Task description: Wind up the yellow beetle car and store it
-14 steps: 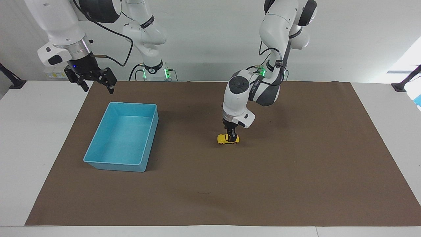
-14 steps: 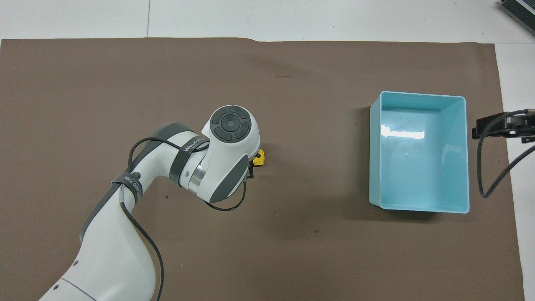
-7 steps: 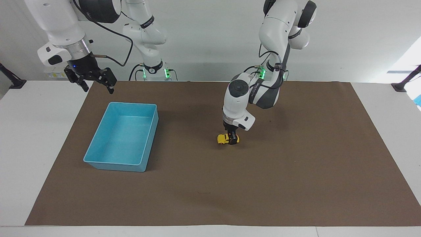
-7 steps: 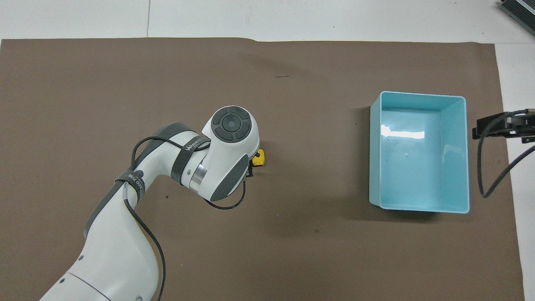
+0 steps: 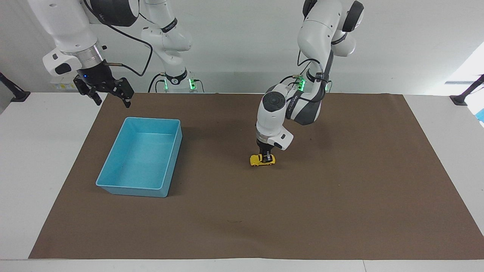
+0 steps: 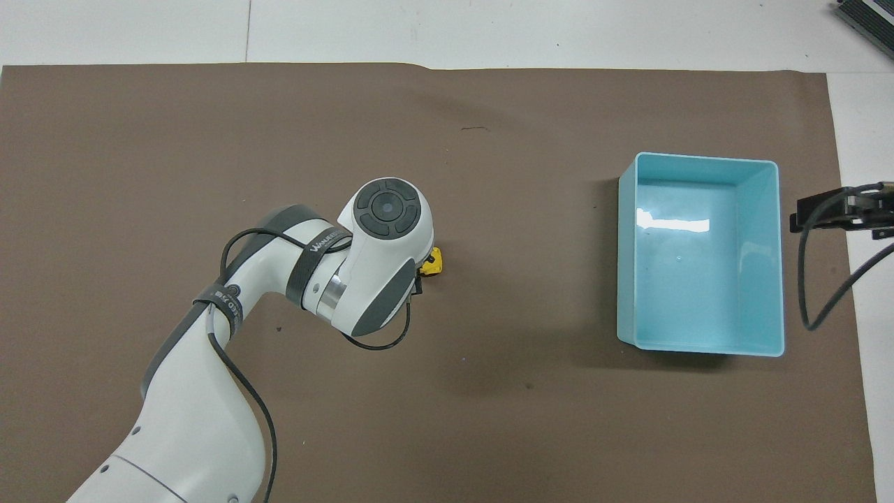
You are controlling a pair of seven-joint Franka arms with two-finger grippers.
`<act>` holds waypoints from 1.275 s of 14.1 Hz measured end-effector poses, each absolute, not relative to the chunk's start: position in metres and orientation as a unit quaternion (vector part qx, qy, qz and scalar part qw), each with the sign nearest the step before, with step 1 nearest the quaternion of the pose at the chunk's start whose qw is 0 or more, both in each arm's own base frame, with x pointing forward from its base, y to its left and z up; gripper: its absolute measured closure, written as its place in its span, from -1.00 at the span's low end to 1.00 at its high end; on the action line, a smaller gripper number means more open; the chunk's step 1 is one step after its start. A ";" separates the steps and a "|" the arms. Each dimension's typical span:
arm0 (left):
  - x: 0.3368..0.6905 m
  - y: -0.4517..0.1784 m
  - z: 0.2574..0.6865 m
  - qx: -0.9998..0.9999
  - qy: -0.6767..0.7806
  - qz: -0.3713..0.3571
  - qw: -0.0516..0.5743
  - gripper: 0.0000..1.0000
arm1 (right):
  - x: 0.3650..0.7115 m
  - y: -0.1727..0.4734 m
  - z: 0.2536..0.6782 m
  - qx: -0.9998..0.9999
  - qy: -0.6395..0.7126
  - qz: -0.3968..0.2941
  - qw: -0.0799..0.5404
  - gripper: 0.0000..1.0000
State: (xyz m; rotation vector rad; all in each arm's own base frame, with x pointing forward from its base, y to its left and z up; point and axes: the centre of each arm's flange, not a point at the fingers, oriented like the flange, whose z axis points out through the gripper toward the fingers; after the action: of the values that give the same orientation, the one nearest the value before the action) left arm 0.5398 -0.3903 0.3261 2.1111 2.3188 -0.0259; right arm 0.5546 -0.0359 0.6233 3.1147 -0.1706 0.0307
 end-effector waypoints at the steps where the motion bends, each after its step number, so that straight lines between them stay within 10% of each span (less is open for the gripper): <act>1: 0.540 -0.390 0.326 0.674 0.739 -0.007 0.003 0.23 | 0.555 -0.036 0.623 0.998 -0.055 0.010 0.011 -1.00; 18: 0.549 -0.327 0.325 0.666 0.746 0.010 -0.023 0.23 | 0.555 -0.037 0.623 0.998 -0.056 0.010 0.011 -1.00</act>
State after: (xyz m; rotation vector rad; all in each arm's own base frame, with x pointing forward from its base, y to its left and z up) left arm 0.5488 -0.3268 0.3246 2.1227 2.3771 0.0321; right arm 0.5545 -0.0372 0.6233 3.1145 -0.1742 0.0307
